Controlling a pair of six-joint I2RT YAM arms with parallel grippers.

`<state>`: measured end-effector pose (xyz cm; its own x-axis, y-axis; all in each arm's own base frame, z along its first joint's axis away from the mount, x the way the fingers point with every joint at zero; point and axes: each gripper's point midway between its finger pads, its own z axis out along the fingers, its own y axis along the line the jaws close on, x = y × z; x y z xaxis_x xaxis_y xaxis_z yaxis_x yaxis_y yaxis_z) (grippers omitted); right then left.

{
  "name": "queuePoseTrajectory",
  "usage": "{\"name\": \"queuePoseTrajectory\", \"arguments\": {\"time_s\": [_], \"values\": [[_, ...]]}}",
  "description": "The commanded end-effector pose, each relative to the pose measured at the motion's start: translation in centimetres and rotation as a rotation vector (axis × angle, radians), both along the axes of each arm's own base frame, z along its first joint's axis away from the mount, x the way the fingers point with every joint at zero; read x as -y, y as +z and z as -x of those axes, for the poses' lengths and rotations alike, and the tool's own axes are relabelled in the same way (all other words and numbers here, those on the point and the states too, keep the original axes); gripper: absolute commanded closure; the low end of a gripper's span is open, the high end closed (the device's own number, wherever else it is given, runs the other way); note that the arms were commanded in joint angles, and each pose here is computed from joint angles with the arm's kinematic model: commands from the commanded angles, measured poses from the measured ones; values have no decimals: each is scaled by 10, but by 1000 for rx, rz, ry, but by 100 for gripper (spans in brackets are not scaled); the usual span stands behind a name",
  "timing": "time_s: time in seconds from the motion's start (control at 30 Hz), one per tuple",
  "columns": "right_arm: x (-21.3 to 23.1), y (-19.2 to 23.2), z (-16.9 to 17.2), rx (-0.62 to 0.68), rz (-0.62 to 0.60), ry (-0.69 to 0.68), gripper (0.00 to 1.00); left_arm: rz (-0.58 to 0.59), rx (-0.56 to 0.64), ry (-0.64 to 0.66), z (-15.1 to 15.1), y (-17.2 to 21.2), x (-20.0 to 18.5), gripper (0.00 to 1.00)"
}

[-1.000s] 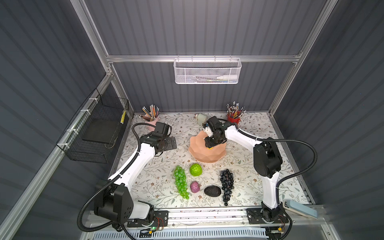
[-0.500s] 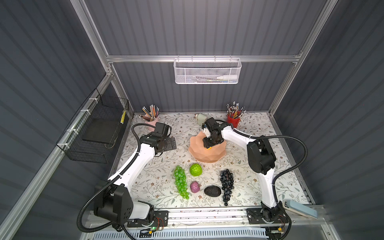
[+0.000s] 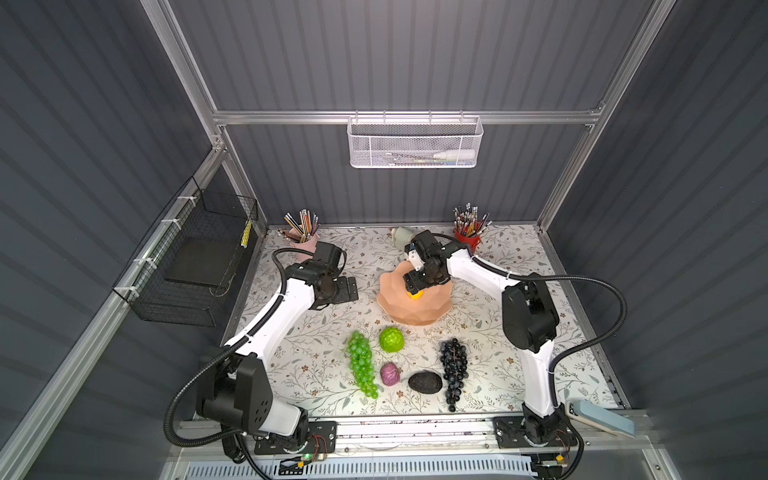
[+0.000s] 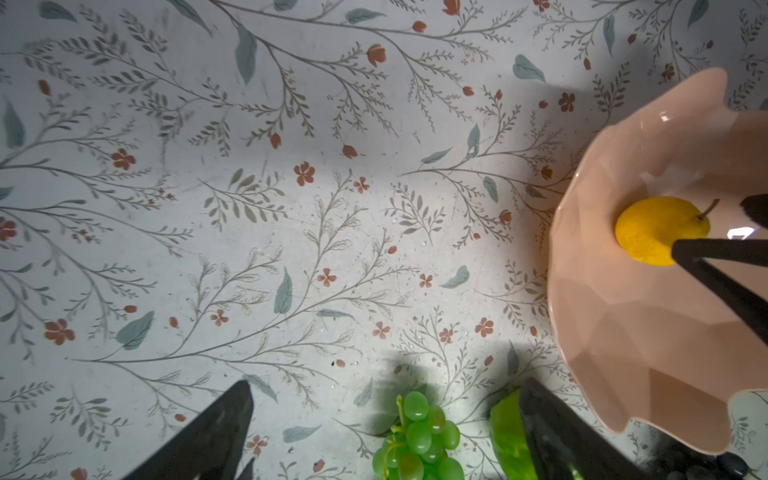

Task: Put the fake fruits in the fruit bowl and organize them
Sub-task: 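Lift the yellow pear with the right gripper and release it into the pink bowl, then grasp the green custard-apple with the left gripper while the right gripper hovers by the bowl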

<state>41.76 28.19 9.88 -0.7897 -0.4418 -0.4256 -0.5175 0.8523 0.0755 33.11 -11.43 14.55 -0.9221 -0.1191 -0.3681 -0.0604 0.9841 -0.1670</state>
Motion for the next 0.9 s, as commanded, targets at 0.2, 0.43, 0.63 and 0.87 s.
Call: {"name": "queuePoseTrajectory", "arguments": {"time_s": [0.2, 0.43, 0.63, 0.87], "values": [[36, 93, 41, 169, -103, -52, 16, 181, -175, -286, 28, -14, 81, 0], [77, 76, 68, 163, -131, -159, 14, 76, -272, -417, 65, -49, 129, 1], [84, 74, 74, 186, -166, -184, 13, -61, -329, -459, 86, -73, 136, 1], [82, 78, 72, 201, -181, -179, 12, -96, -354, -463, 89, -93, 141, 3]]}}
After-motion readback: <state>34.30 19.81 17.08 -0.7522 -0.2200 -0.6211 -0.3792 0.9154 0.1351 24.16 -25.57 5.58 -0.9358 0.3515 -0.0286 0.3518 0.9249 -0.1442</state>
